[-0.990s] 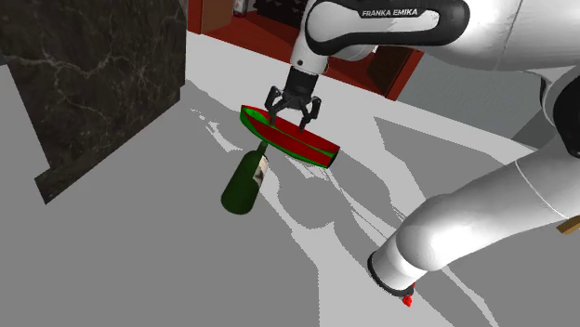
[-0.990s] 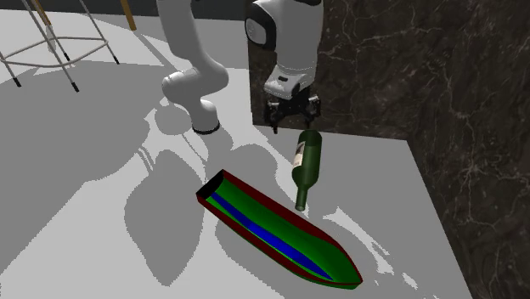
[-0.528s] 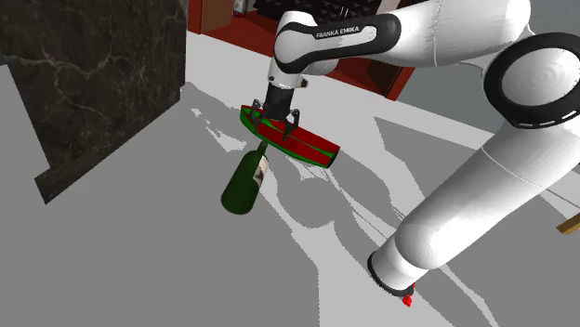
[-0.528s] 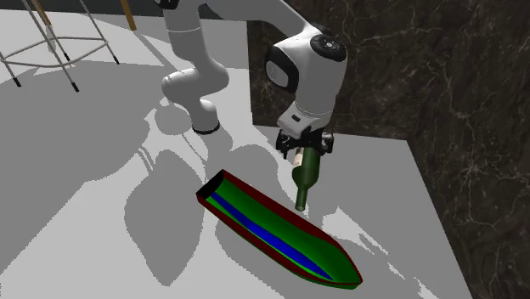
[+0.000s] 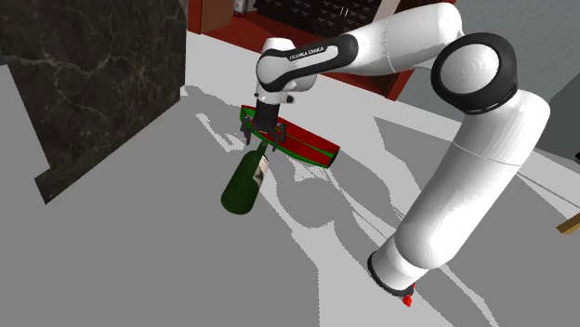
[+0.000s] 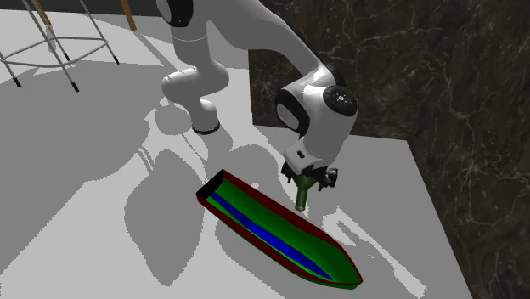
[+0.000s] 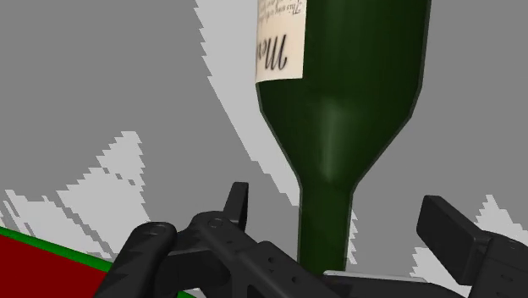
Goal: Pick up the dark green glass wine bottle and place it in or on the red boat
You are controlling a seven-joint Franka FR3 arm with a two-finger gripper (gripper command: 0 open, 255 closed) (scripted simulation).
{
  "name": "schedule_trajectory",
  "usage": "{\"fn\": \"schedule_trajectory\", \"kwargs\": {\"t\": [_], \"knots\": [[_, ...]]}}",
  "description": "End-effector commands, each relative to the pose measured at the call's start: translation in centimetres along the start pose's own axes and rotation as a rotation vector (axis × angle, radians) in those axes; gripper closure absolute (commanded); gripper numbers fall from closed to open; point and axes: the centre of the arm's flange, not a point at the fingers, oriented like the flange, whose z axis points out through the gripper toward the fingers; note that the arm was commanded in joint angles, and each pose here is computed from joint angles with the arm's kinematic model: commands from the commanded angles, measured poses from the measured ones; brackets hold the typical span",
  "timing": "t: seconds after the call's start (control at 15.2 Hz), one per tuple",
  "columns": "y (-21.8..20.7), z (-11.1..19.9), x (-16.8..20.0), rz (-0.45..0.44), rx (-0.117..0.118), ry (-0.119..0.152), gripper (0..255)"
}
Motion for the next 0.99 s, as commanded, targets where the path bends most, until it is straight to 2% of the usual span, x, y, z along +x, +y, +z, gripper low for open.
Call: {"fn": "schedule_trajectory", "kwargs": {"t": [0.0, 0.26, 0.73, 0.79, 0.92], "knots": [[0.0, 1.2, 0.1, 0.005, 0.000, 0.000, 0], [0.0, 3.1, 0.1, 0.005, 0.000, 0.000, 0], [0.0, 3.1, 0.1, 0.005, 0.000, 0.000, 0], [0.0, 3.1, 0.1, 0.005, 0.000, 0.000, 255], [0.0, 3.1, 0.1, 0.005, 0.000, 0.000, 255]]}}
